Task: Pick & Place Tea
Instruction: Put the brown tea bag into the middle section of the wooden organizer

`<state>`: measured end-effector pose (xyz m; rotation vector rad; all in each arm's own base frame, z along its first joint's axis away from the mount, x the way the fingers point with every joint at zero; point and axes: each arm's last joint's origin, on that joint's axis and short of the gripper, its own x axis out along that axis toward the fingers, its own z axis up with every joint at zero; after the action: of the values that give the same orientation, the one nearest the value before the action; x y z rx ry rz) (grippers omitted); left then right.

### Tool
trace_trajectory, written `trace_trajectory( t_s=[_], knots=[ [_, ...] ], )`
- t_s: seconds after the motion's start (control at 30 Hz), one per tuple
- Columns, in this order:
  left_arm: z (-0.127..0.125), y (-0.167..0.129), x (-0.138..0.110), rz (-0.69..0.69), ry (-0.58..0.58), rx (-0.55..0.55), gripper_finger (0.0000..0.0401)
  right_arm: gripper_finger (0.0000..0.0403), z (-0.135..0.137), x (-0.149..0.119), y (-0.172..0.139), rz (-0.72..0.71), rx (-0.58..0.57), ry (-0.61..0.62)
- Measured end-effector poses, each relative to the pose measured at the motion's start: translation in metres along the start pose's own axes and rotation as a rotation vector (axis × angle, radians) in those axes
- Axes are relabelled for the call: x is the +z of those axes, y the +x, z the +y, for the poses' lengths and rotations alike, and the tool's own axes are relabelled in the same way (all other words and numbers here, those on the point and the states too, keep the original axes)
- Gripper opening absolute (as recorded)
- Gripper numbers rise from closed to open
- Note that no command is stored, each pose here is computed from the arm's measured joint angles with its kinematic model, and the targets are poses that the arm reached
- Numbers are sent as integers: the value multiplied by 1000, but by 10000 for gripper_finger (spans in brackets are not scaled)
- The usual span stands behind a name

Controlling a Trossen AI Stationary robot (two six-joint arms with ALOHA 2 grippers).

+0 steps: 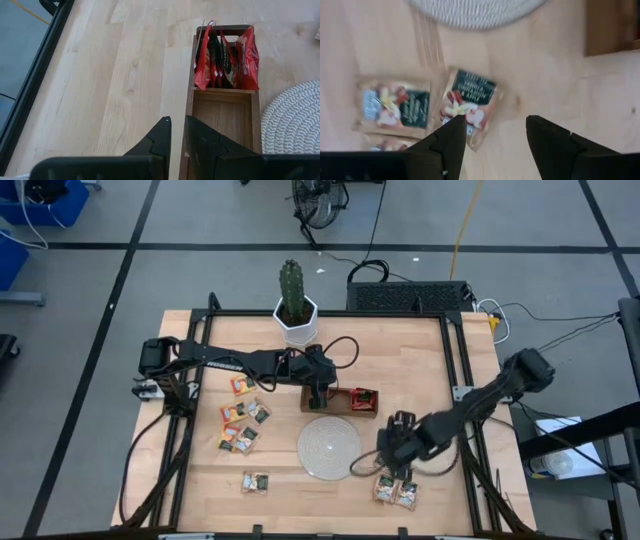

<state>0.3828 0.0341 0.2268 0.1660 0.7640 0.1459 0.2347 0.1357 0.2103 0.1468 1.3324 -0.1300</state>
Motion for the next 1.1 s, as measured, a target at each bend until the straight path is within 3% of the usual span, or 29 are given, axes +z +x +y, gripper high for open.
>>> trace_trajectory(
  t_s=[0.2,0.4,0.7,0.97,1.1],
  knots=[
    [0,0,0,0,-2,0,63,198,20,3,36,163,-118,-99],
    [0,0,0,0,-24,-2,62,218,28,5,55,236,-66,-84],
    [-1,0,0,-1,-35,-6,63,246,25,-3,74,215,11,-46],
    [-1,0,0,-1,-43,-6,63,230,6,-22,92,279,-41,33],
    [-1,0,0,-1,-43,-6,63,199,1,-27,96,290,-65,60]
  ],
)
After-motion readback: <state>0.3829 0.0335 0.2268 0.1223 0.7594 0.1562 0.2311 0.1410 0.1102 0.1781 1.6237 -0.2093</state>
